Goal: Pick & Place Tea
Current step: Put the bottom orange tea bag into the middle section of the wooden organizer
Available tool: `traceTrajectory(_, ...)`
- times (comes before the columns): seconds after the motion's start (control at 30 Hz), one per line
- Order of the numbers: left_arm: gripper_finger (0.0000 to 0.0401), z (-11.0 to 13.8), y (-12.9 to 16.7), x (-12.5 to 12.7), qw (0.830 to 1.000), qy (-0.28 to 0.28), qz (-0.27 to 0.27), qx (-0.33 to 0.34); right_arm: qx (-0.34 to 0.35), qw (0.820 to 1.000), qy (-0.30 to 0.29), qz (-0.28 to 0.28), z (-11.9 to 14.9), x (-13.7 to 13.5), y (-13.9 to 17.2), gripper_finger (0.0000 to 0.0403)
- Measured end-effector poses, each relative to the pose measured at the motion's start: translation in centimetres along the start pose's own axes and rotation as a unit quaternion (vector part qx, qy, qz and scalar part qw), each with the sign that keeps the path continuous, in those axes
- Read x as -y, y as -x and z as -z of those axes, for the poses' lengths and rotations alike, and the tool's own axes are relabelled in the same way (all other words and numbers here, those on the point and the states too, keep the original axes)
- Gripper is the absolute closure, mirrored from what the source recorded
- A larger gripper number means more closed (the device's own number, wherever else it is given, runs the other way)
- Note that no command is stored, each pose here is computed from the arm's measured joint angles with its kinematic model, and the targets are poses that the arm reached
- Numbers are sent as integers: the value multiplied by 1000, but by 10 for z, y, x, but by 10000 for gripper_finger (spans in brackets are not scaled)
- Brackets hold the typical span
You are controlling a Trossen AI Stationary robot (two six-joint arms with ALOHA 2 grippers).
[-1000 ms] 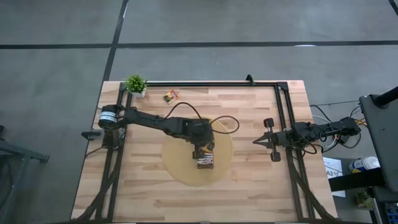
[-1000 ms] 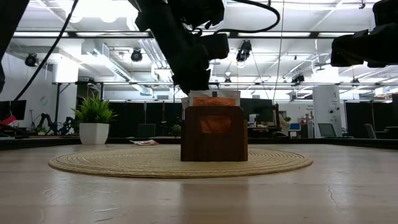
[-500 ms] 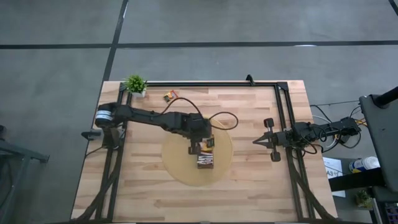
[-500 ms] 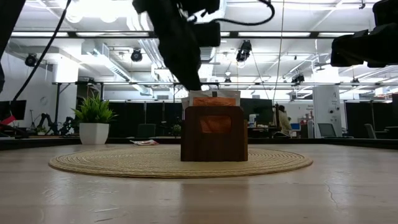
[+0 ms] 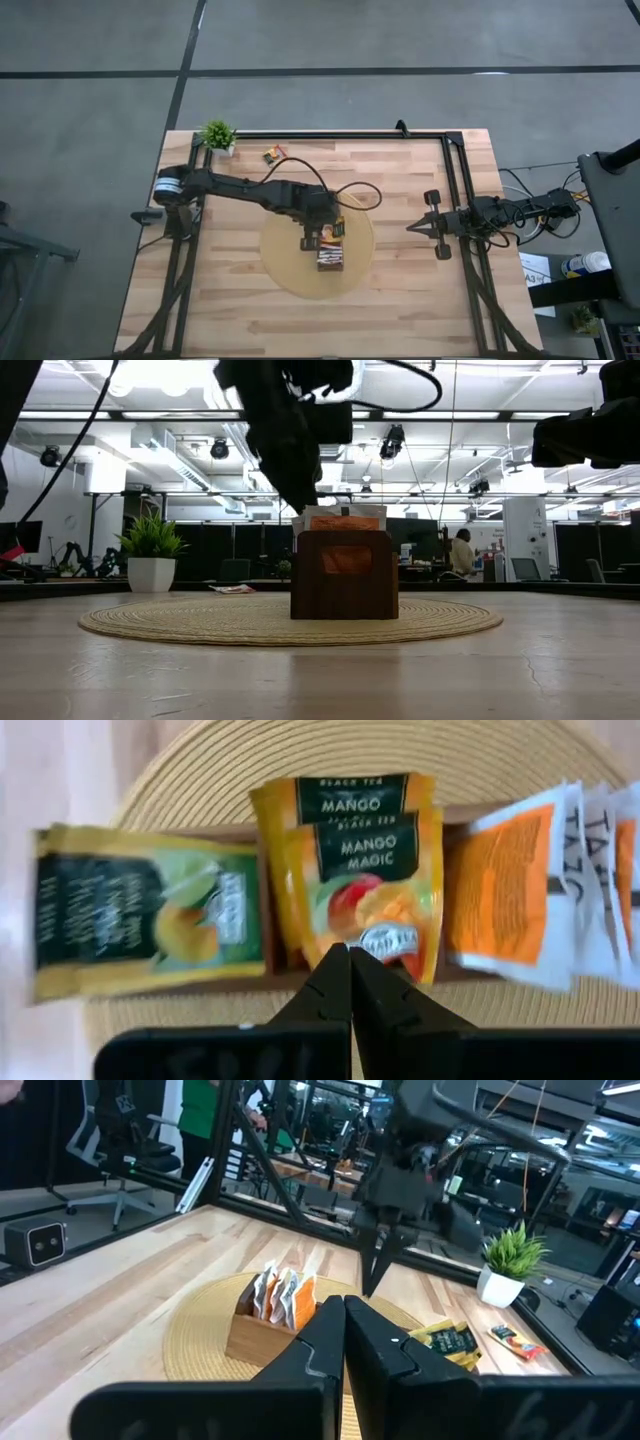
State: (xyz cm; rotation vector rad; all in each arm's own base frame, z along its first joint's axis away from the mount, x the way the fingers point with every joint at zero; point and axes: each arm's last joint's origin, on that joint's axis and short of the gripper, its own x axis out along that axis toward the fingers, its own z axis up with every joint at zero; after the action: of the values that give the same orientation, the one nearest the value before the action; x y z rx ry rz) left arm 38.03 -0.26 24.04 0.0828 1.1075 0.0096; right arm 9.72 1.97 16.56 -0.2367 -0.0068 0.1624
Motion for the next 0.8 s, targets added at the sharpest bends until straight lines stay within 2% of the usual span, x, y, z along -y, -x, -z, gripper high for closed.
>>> traceTrajectory(0.17,401,4,-26,-3,998,8,41,36,0,1000,0,0,0,0,0,394)
traceTrajectory(0.37,401,10,-75,-9,999,-8,38,-11,0,1000,0,0,0,0,0,394)
traceTrajectory(0.5,401,5,-96,-11,999,-20,24,-23,0,1000,0,0,0,0,0,394)
traceTrajectory(0.6,401,1,-94,-11,999,-31,7,-34,0,1000,0,0,0,0,0,394)
traceTrajectory(0.8,401,-4,-46,-15,999,-26,-28,-31,0,1000,0,0,0,0,0,394)
